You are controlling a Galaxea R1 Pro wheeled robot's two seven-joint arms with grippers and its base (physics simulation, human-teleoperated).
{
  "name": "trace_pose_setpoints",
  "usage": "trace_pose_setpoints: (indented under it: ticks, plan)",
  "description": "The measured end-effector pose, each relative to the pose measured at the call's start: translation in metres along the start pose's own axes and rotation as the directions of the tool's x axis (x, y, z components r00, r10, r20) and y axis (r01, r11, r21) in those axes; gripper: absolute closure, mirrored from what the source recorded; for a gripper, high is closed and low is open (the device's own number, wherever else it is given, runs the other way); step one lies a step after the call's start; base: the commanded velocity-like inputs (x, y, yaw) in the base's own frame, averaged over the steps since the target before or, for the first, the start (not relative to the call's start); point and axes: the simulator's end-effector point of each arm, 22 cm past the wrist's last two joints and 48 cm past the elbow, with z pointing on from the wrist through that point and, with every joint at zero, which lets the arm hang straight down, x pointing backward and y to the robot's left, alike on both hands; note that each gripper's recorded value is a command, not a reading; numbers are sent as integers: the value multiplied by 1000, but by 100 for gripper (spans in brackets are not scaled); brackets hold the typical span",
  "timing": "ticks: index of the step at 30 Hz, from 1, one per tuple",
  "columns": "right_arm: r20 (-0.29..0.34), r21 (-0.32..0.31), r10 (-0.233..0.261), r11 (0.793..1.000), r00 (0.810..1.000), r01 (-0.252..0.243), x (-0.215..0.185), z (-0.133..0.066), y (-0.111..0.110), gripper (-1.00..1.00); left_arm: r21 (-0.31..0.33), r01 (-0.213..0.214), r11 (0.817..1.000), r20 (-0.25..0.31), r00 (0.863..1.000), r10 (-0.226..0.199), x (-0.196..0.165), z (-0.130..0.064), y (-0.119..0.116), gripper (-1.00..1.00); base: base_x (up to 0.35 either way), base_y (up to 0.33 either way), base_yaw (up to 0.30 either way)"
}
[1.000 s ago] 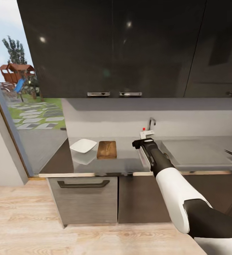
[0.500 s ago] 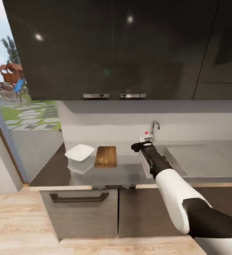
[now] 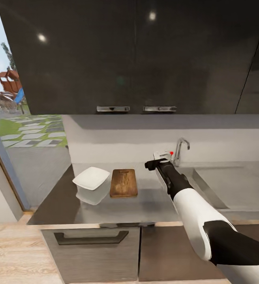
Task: In the kitchen, take the Vidalia onion out of the sink, dice it on the chopping board with the paring knife, put the diced onion into the bowl on the countertop, then place both the paring knife and the chopping board into the sink.
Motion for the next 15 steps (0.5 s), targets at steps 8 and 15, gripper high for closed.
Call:
trace_pose_setpoints:
  ticks: [8, 15]
  plan:
    - [1, -1, 1, 1000, 1000, -1, 0, 0, 0, -100, 0, 0, 1000, 0, 1000, 0, 0, 0, 0, -100, 279, 184, 0]
    - [1, -5, 0, 1000, 1000, 0, 1, 0, 1, -100, 0, 0, 1000, 0, 1000, 0, 0, 0, 0, -100, 278, 178, 0]
